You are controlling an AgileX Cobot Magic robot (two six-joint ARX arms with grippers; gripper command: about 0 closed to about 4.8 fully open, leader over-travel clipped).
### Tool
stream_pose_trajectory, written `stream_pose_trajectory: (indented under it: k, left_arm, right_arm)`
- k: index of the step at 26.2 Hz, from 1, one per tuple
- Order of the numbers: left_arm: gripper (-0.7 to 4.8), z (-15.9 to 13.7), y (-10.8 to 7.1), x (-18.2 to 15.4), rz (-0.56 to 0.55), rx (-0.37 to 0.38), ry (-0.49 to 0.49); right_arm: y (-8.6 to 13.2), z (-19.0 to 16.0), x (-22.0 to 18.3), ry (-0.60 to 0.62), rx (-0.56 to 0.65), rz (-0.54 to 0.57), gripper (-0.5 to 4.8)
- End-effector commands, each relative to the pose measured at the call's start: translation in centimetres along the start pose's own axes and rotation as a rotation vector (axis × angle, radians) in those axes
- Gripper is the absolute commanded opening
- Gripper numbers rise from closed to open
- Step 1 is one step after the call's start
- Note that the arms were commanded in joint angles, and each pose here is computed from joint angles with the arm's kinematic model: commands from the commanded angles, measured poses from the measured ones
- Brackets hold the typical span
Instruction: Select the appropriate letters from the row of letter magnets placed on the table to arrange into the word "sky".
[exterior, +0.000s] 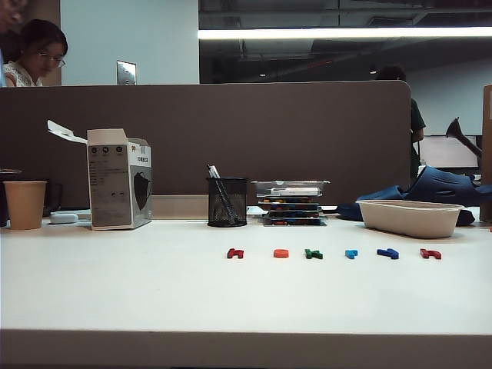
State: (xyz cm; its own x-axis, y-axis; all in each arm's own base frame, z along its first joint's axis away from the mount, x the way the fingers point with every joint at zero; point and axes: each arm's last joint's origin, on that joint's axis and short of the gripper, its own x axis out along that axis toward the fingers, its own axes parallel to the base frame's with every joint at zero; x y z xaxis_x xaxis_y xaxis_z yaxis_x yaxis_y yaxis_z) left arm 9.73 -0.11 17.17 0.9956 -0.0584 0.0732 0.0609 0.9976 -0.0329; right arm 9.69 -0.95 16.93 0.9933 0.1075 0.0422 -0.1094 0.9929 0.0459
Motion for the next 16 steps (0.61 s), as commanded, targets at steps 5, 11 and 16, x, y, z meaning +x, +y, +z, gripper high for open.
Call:
stream_pose_trajectory:
  k: [5, 11, 16]
  left_arm:
    - [-0.05, 0.26, -0.02, -0.01, -0.005, 0.002, -0.018]
    - [-0.05, 0.26, -0.03, -0.01, -0.005, 0.002, -0.018]
    - [-0.05, 0.26, -0.03, -0.01, -0.005, 0.002, -0.019]
  right_arm:
    - [0.03, 0.06, -0.03, -0.021, -0.009, 0.002, -0.01]
    - [0.03, 0.16, -0.03, -0.031, -0.012, 0.003, -0.01]
    - [0.04, 0.18, -0.03, -0.033, -0.013, 0.003, -0.01]
